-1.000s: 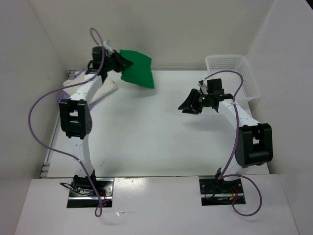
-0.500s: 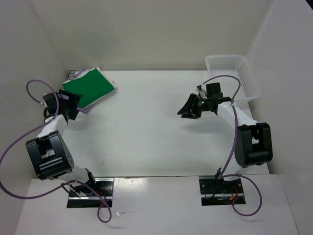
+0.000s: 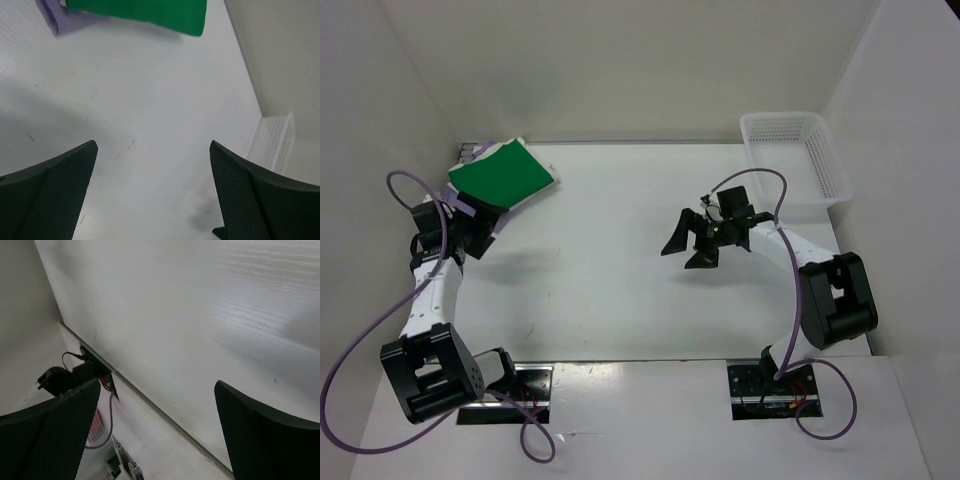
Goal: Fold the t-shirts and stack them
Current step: Put the neatly folded tshirt into the corner of the board with the left arm
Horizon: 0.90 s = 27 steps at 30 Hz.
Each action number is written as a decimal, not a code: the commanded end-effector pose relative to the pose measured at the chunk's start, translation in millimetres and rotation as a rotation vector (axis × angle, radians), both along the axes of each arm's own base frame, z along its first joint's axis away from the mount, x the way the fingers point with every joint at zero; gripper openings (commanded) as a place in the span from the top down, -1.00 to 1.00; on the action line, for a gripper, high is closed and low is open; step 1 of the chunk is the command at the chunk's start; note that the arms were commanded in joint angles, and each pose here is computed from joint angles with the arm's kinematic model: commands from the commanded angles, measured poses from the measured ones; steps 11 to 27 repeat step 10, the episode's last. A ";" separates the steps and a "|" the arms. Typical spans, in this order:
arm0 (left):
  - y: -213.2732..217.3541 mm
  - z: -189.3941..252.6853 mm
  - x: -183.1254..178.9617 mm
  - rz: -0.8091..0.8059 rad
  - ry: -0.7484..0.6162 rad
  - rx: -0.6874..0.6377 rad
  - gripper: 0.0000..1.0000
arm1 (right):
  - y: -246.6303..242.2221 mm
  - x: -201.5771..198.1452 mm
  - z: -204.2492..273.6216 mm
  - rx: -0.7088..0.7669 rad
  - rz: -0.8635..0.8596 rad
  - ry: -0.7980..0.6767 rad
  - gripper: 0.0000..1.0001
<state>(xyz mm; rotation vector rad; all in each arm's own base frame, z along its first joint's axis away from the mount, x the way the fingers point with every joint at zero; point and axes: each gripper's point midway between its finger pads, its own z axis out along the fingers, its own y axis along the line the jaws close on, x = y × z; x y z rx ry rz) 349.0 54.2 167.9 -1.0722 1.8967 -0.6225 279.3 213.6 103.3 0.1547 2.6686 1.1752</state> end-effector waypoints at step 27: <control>-31.6 25.5 -18.0 -0.190 -0.071 0.058 -0.99 | 4.6 2.2 14.2 -0.014 0.032 -0.108 -1.00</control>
